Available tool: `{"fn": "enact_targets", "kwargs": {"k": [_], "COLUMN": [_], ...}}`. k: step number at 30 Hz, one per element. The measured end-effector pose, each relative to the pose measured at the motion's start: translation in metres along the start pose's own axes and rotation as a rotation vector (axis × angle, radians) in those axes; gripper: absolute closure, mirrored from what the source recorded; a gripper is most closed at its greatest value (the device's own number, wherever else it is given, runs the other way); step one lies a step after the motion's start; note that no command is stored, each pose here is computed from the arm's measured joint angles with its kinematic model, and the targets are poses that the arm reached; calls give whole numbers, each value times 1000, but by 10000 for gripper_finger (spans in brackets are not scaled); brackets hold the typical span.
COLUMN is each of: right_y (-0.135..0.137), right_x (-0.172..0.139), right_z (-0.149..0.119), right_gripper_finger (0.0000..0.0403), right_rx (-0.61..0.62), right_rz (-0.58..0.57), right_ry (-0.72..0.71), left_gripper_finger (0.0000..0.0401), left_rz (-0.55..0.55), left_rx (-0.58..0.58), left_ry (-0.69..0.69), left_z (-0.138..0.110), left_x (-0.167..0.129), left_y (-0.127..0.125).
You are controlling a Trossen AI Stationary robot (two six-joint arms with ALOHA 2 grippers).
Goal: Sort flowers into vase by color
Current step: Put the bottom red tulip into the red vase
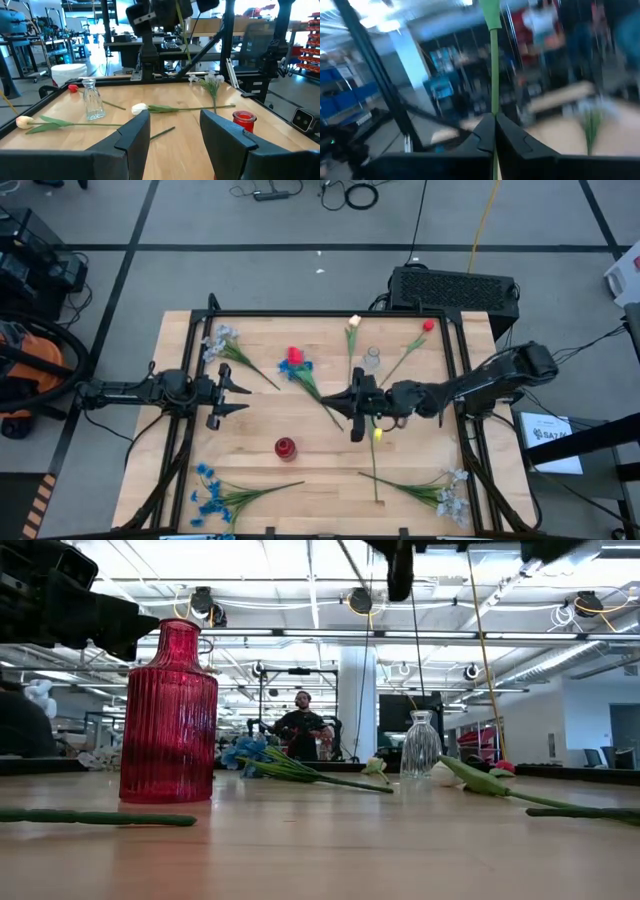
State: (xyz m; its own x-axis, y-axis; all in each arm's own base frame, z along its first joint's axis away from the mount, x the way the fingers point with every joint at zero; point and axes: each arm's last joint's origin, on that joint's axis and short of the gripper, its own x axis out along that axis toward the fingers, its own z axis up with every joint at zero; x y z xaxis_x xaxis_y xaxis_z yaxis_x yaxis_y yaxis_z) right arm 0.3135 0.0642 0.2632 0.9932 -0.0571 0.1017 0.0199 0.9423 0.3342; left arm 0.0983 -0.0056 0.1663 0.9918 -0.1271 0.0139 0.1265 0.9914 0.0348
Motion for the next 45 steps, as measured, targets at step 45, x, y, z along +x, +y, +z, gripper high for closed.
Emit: {"fn": "enact_targets", "kwargs": {"k": [45], "right_y": [7], "right_x": [109], "right_z": [-86], "right_gripper_finger": [402], "right_rx": [-208], "right_rz": [268], "right_ry": [-226], "left_gripper_finger": [221], "left_rz": [0], "left_rx": [0], "left_ry": [1], "left_z": [0], "left_x": [0], "left_y": [0]}}
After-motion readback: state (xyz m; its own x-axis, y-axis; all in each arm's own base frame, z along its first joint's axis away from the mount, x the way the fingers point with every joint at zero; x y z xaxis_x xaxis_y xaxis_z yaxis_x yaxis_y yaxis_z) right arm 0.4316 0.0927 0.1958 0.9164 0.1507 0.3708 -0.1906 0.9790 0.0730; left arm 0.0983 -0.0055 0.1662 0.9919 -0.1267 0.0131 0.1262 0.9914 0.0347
